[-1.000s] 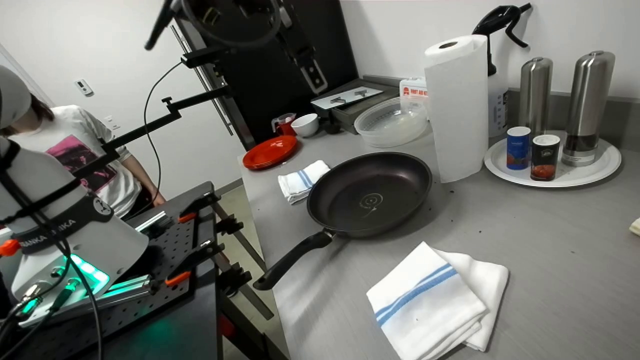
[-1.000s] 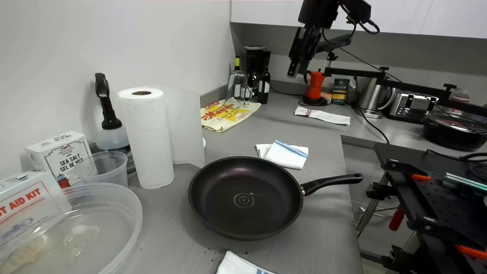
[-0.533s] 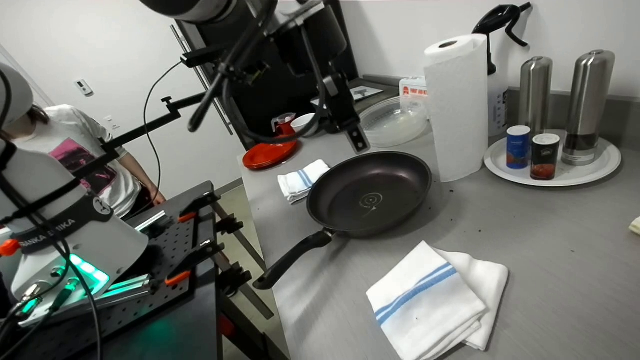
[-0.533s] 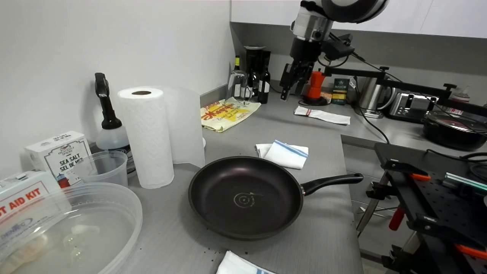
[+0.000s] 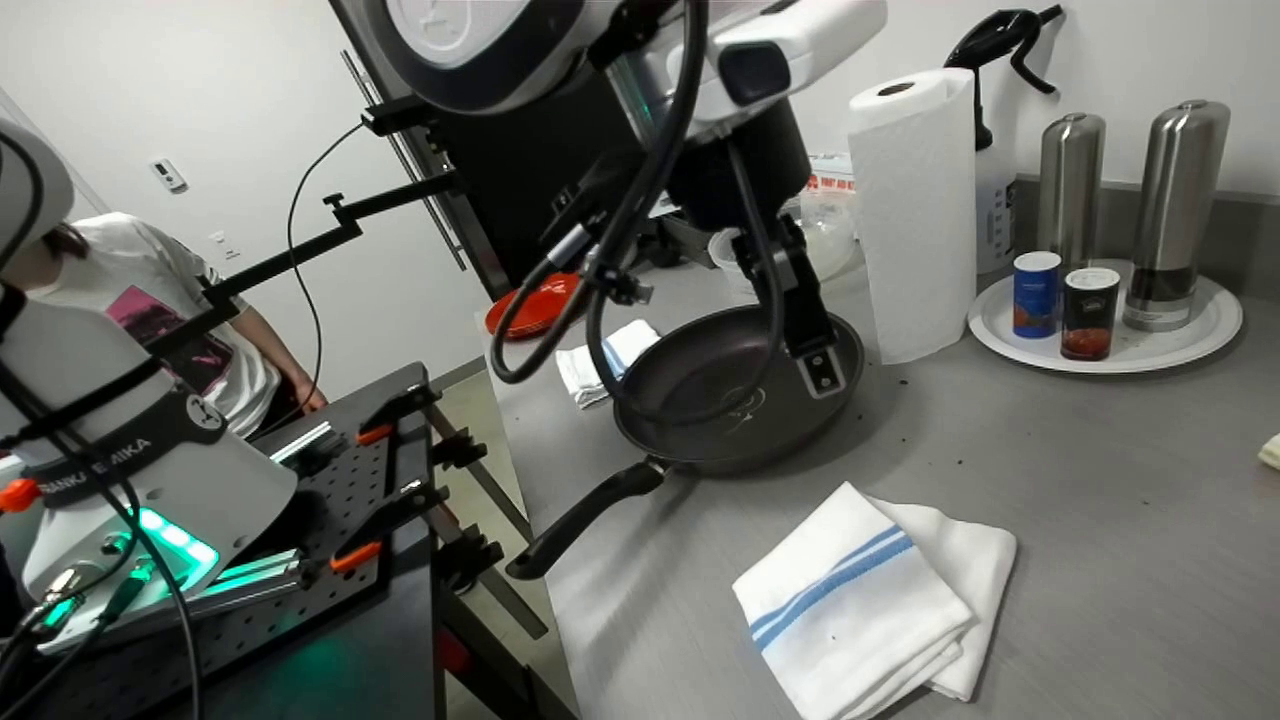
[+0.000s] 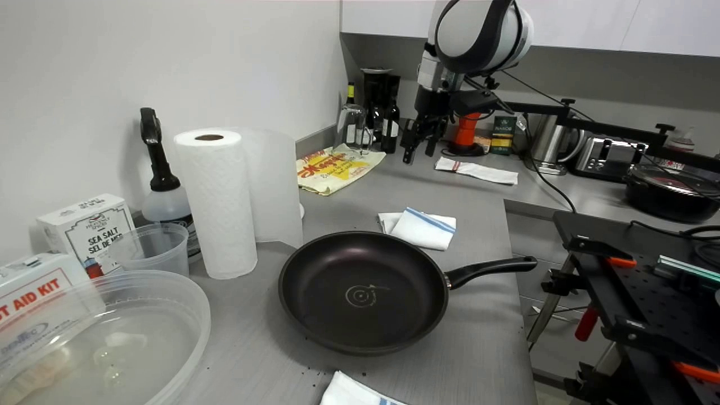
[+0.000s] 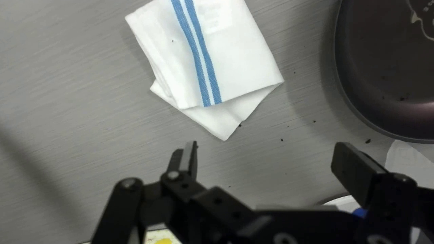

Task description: Wipe the pan with a towel

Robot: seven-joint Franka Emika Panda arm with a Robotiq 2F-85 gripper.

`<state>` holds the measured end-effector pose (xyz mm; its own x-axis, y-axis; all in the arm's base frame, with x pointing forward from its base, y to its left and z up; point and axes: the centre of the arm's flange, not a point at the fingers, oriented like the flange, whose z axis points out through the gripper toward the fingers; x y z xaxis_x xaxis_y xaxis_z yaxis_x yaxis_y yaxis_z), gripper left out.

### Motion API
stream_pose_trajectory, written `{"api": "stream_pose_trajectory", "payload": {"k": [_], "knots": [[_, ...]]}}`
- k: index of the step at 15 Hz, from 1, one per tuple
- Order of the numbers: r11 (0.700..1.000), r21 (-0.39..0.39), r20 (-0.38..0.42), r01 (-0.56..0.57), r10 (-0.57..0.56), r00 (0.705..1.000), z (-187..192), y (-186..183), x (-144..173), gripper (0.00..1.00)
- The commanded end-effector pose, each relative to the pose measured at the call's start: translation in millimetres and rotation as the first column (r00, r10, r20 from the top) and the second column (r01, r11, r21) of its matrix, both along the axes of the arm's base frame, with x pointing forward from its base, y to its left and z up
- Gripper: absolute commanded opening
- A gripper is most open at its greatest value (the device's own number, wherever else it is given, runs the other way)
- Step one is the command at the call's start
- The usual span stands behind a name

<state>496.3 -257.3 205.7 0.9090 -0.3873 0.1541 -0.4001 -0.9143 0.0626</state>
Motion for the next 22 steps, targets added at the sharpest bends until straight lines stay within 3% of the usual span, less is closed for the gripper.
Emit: {"api": "stream_pose_trajectory", "payload": {"k": [1, 8, 11, 22], "knots": [[1.000, 0.020, -0.017, 0.018, -0.018, 1.000, -29, -36, 21, 1.00], [0.998, 0.065, -0.095, -0.024, 0.031, 0.995, -75, -65, 2, 1.00], [0.997, 0.074, -0.086, -0.032, 0.038, 0.996, -95, -70, -4, 1.00], [0.991, 0.125, -0.136, -0.051, 0.068, 0.988, -158, -45, -5, 1.00]]}}
